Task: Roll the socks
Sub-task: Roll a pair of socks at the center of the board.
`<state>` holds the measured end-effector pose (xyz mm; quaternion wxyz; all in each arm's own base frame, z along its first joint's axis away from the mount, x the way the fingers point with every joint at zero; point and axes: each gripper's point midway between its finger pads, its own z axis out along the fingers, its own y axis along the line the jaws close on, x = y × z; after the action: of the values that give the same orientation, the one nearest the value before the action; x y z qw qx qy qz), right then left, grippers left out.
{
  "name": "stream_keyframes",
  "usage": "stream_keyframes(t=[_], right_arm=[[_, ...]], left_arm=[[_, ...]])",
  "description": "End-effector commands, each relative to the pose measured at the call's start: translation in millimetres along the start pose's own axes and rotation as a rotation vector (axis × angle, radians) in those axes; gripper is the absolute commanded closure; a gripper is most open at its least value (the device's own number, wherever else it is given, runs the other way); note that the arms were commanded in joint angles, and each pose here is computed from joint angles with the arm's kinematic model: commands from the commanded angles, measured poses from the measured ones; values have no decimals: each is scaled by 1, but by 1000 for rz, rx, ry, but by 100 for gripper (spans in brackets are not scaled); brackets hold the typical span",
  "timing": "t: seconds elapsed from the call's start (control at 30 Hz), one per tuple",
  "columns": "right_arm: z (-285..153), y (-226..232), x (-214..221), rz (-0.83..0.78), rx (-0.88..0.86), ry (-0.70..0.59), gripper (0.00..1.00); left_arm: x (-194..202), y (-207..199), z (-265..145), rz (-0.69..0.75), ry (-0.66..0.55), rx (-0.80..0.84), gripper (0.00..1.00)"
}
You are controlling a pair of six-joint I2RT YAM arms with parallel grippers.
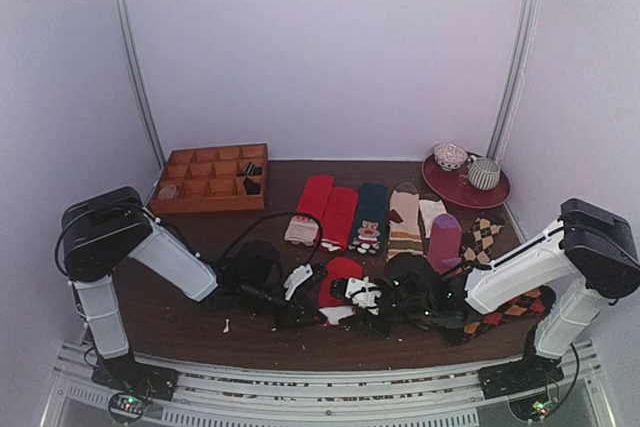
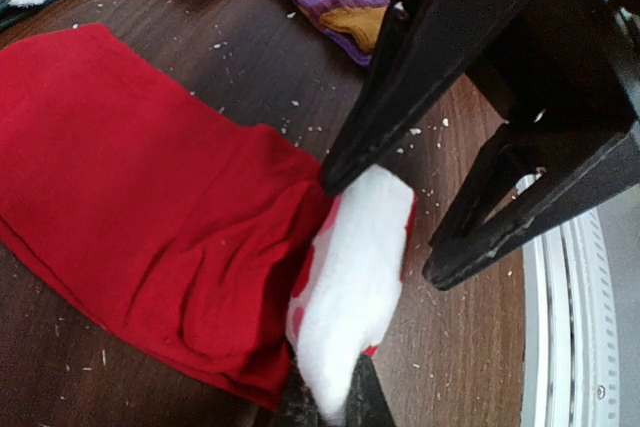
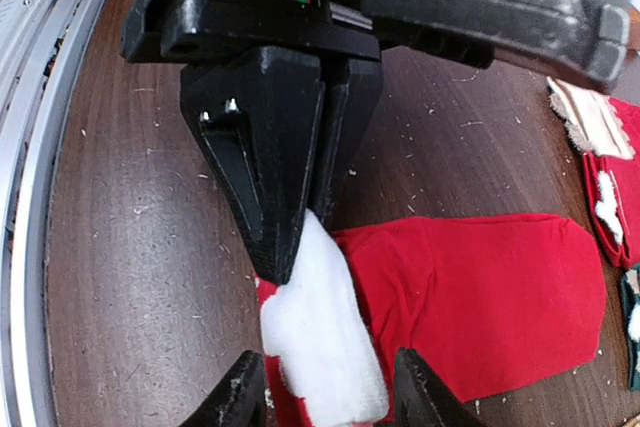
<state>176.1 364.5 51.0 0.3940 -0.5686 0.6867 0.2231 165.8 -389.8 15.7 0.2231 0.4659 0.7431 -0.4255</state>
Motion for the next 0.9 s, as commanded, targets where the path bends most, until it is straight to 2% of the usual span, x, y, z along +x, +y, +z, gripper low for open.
stream_keyframes(t=[0.0,0.1,0.2,0.37,0.5,0.63,0.7,0.73,0.87], right_arm=[[11,3,-4,-28,-24,1,56],[15,4,2,-19,-25,16,58],[16,5,7,0,-33,36,67],[20,9,25,74,-47,99,89],[16,16,33,171,-91,116,95],[12,24,51,335,-170,140,95],[11,27,60,449,-203,153,95],[9,32,68,499,-223,164,95],[6,39,80,691,-264,157,95]], left_arm=[[128,13,-11,-225,391,-83,100],[129,13,-11,-219,393,-82,100],[127,13,-11,-212,393,-83,100],[120,17,-8,-192,379,-96,100],[100,29,-11,-142,327,-177,71],[53,34,-28,-36,180,-276,35],[21,33,-40,44,64,-319,7],[8,30,-47,91,10,-333,2],[-44,16,-76,256,-217,-380,2]])
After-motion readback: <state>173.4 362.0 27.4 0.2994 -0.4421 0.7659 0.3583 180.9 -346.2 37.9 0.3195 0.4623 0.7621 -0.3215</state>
